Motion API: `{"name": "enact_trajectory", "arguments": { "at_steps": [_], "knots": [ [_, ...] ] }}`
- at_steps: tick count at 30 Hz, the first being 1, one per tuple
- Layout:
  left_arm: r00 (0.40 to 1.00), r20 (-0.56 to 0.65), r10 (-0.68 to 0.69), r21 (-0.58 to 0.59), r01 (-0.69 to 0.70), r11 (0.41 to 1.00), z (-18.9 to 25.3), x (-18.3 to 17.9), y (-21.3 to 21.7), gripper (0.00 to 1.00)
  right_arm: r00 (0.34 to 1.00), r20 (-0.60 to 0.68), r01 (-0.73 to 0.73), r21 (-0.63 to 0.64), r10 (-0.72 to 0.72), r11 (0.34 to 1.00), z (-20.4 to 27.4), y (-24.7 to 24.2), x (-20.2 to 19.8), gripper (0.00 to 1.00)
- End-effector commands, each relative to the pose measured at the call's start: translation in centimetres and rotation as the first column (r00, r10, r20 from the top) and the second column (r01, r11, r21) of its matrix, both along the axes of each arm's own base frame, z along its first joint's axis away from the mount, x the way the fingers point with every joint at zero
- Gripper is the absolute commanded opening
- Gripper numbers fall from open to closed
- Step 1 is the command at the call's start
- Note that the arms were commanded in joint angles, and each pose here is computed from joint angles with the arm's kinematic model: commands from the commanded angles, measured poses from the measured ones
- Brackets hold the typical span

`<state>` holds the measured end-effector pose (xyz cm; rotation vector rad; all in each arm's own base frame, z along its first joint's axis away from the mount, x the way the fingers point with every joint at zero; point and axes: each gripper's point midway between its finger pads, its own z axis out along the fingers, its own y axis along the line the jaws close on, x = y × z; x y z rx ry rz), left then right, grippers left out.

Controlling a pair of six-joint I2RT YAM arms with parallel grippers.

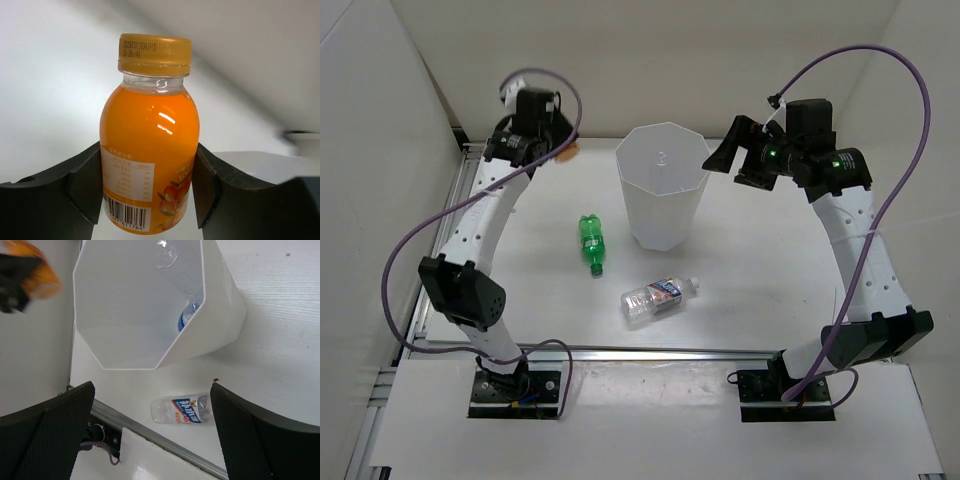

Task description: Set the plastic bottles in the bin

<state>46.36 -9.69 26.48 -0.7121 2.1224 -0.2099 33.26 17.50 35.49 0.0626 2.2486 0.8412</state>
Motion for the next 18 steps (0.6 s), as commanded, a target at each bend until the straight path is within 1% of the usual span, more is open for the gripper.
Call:
{"name": "enact_trajectory", "arguments": {
  "at_steps": [1, 2, 3, 4, 5, 6, 7, 8, 9, 10, 11, 12, 13, 14, 15, 17, 18],
  "knots": [
    [0.937, 0.317, -0.146, -0.052, 0.171, 0.984, 12.9, 0.7, -5.4, 0.43, 0.999, 0.031, 0.015, 0.015, -0.016, 1.0, 1.1, -0.5, -0.2, 1.0],
    [0.92, 0.336, -0.204, -0.069, 0.24, 0.968, 13.8, 0.5, -7.7, 0.43, 0.999, 0.042, 0.015, 0.018, -0.016, 1.0, 1.5, -0.5, -0.2, 1.0],
    [0.889, 0.395, -0.232, -0.068, 0.28, 0.958, 16.3, 0.5, -8.9, 0.43, 0.999, 0.034, 0.026, 0.016, -0.026, 1.0, 1.2, -0.8, 0.2, 1.0],
    [0.884, 0.382, -0.27, -0.06, 0.315, 0.947, 15.4, 1.5, -10.7, 0.43, 0.999, 0.029, 0.03, 0.022, -0.031, 0.999, 1.2, -0.8, 0.2, 1.0],
    [0.858, 0.391, -0.334, -0.063, 0.387, 0.92, 15.7, 1.0, -13.2, 0.43, 0.999, 0.028, 0.04, 0.022, -0.04, 0.999, 1.2, -1.1, 0.3, 1.0],
    [0.834, 0.422, -0.357, -0.068, 0.422, 0.904, 17.0, 0.7, -14.5, 0.44, 0.999, 0.028, 0.04, 0.022, -0.04, 0.999, 1.2, -1.1, 0.3, 1.0],
    [0.827, 0.404, -0.391, -0.073, 0.456, 0.887, 15.9, 1.0, -16.3, 0.44, 0.998, 0.037, 0.05, 0.024, -0.051, 0.998, 1.5, -1.5, 0.3, 1.0],
    [0.795, 0.412, -0.446, -0.08, 0.519, 0.851, 15.9, -0.1, -19.0, 0.44, 0.997, 0.046, 0.059, 0.026, -0.06, 0.998, 1.9, -1.8, 0.2, 1.0],
    [0.781, 0.399, -0.48, -0.073, 0.549, 0.833, 15.2, -0.4, -20.3, 0.47, 0.997, 0.046, 0.059, 0.027, -0.06, 0.998, 1.9, -1.9, 0.2, 1.0],
    [0.772, 0.378, -0.511, -0.079, 0.577, 0.813, 14.0, -0.6, -21.8, 0.6, 0.996, 0.043, 0.073, 0.026, -0.074, 0.997, 1.7, -2.4, 0.1, 1.0],
    [0.753, 0.369, -0.545, -0.074, 0.608, 0.79, 13.6, -1.2, -22.7, 0.69, 0.995, 0.045, 0.084, 0.026, -0.085, 0.996, 1.7, -2.8, 0.0, 1.0],
    [0.731, 0.336, -0.595, -0.093, 0.654, 0.751, 12.0, -2.2, -24.0, 0.79, 0.996, 0.033, 0.084, 0.023, -0.085, 0.996, 1.2, -2.8, 0.0, 1.0],
    [0.728, 0.311, -0.611, -0.103, 0.665, 0.74, 10.9, -2.4, -24.2, 0.84, 0.995, 0.043, 0.094, 0.026, -0.095, 0.995, 1.6, -3.2, -0.1, 1.0],
    [0.729, 0.324, -0.602, -0.112, 0.662, 0.741, 11.9, -3.3, -23.7, 0.95, 0.995, 0.04, 0.095, 0.025, -0.095, 0.995, 1.4, -3.2, -0.3, 1.0],
    [0.735, 0.324, -0.595, -0.105, 0.653, 0.75, 12.2, -3.9, -23.4, 1.0, 0.994, 0.04, 0.105, 0.025, -0.106, 0.994, 1.4, -3.6, -0.2, 1.0],
    [0.745, 0.35, -0.568, -0.071, 0.626, 0.777, 14.0, -5.5, -21.2, 1.0, 0.992, 0.034, 0.123, 0.017, -0.124, 0.992, 1.1, -4.1, -0.7, 1.0],
    [0.768, 0.361, -0.529, -0.035, 0.578, 0.816, 14.7, -5.5, -19.6, 1.0, 0.991, 0.027, 0.131, 0.01, -0.132, 0.991, 0.8, -4.3, -0.7, 1.0]
  ]
}}
